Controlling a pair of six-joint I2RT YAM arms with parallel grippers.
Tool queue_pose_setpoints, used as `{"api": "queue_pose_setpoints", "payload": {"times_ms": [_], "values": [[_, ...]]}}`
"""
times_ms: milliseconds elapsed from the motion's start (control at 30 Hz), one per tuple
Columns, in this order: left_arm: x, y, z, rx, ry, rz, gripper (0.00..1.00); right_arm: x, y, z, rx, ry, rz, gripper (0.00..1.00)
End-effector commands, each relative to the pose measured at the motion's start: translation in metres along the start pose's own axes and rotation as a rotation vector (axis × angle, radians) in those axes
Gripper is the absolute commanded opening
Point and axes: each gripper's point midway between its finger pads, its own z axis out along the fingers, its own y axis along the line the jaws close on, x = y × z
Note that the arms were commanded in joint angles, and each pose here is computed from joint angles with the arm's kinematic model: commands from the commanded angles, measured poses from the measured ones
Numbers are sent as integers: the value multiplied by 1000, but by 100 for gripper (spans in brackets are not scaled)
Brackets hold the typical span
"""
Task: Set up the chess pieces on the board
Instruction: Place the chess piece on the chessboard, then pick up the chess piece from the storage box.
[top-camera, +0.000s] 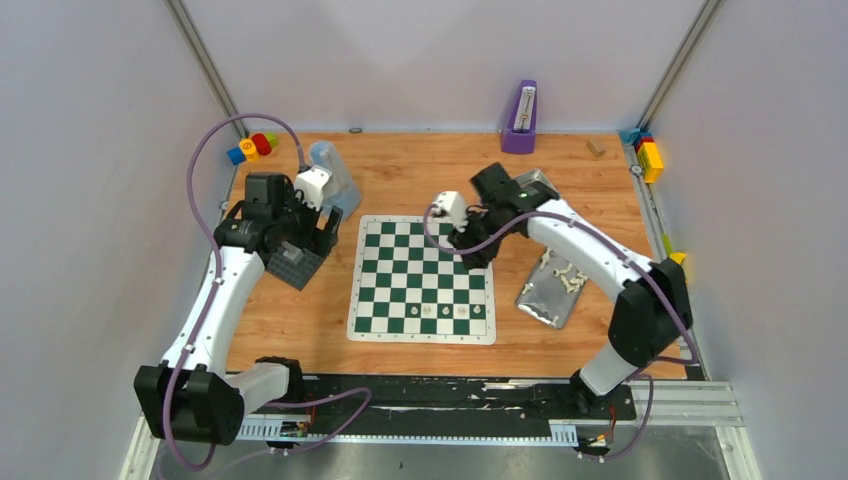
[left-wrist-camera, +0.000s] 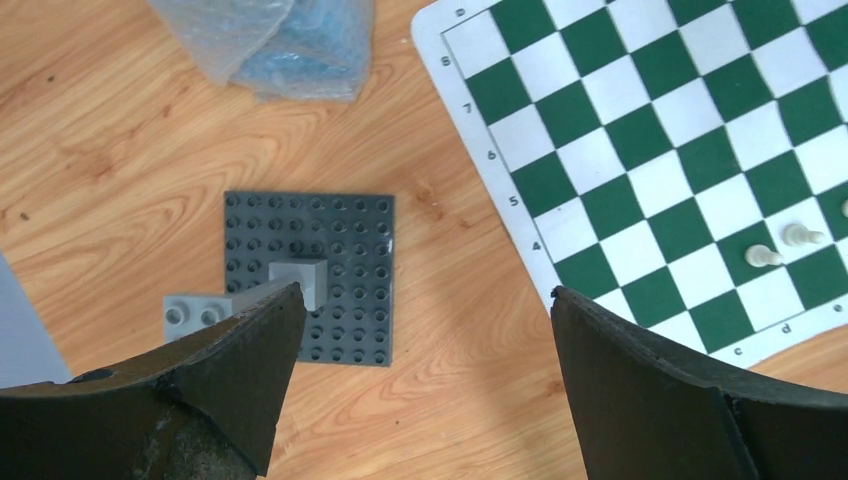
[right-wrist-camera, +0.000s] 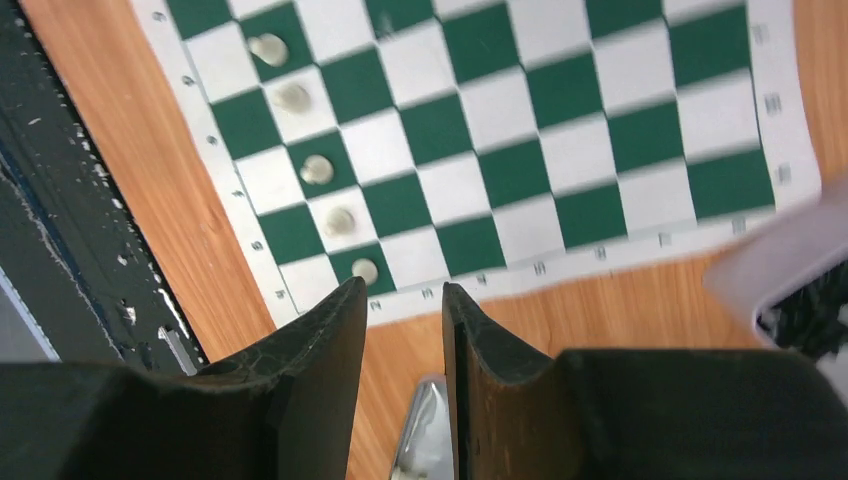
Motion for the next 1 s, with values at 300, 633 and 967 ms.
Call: {"api": "queue_pose_setpoints", "payload": {"times_ms": [300,633,967], "values": [[-6,-52,-1,309,-78,32,100,171,-99,-87,390,-131,614,35],[-1,-57,0,338,-74,35,100,242,-111,-67,435,-2,745,32],[-1,-57,-1,338,-75,37,100,267,-109,-53,434,94,749,32]]}}
